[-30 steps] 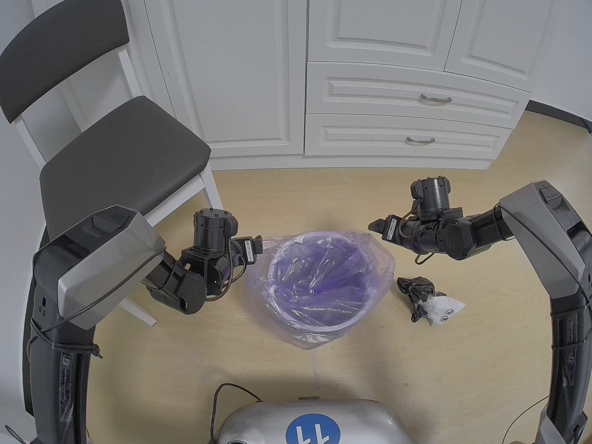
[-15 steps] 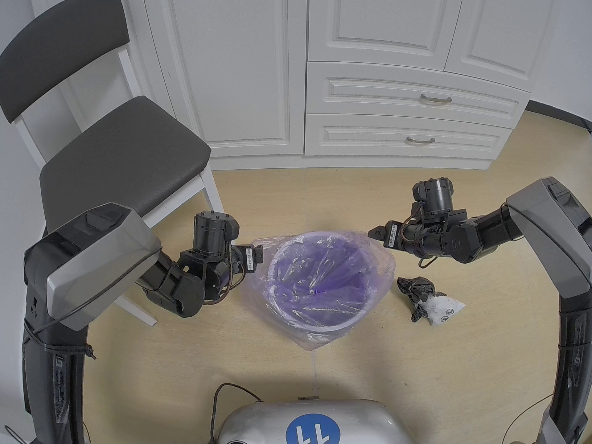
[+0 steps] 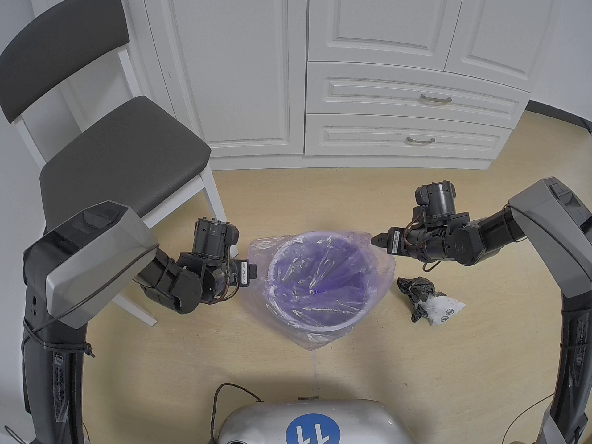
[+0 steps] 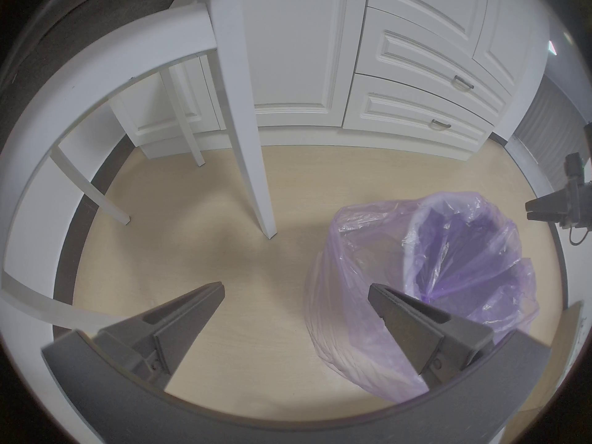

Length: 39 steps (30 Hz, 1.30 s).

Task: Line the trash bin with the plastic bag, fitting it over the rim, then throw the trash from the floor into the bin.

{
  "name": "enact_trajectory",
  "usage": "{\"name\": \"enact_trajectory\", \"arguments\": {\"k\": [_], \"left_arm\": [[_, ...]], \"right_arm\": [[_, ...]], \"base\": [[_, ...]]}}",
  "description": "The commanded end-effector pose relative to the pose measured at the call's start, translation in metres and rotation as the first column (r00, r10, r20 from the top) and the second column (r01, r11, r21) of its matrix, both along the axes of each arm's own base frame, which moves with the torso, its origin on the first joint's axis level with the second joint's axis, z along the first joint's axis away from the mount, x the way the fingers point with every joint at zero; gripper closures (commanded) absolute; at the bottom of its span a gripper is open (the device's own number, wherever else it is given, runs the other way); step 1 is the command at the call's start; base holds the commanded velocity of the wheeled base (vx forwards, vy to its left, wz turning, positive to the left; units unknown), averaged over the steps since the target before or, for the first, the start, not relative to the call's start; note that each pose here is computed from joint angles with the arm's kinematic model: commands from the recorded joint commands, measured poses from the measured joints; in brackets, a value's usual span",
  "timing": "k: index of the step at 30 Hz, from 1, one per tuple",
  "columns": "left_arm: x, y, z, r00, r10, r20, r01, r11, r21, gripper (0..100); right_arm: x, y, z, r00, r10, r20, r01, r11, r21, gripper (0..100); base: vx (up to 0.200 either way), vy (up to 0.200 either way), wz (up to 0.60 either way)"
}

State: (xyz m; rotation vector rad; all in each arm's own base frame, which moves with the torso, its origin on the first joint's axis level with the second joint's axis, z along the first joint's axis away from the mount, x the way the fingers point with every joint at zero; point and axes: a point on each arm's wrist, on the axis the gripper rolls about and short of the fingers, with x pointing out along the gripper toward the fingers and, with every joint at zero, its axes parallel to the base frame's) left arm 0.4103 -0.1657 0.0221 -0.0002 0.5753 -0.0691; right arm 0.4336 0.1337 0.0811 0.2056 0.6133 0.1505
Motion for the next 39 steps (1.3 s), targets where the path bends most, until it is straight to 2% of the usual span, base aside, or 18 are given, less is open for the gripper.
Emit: {"name": "enact_trajectory", "arguments": {"k": [1, 8, 16, 26, 39], "left_arm": [[0.003, 0.002, -0.011, 1.0, 0.007, -0.02, -0.006, 1.0, 0.008, 0], [0.008, 0.001, -0.03, 0.999, -0.002, -0.05, 0.003, 1.0, 0.01, 0], [0.02, 0.009, -0.05, 0.997, 0.024, -0.067, -0.023, 1.0, 0.017, 0], [0.024, 0.008, -0.057, 0.997, 0.026, -0.069, -0.025, 1.0, 0.015, 0], [0.024, 0.009, -0.052, 0.998, 0.029, -0.06, -0.029, 1.0, 0.011, 0]], "right_arm": [[-0.001, -0.001, -0.002, 1.0, 0.001, -0.007, -0.001, 1.0, -0.006, 0], [-0.001, -0.002, -0.003, 1.0, 0.004, -0.011, -0.004, 1.0, -0.012, 0], [-0.001, -0.002, -0.004, 1.0, 0.003, -0.011, -0.003, 1.0, -0.016, 0], [-0.001, -0.004, -0.006, 1.0, 0.007, -0.015, -0.007, 1.0, -0.027, 0], [-0.002, -0.004, -0.005, 1.0, 0.008, -0.013, -0.008, 1.0, -0.028, 0]], "base": [[0.0, 0.0, 0.0], [0.0, 0.0, 0.0], [0.0, 0.0, 0.0], [0.0, 0.0, 0.0], [0.0, 0.0, 0.0]]}}
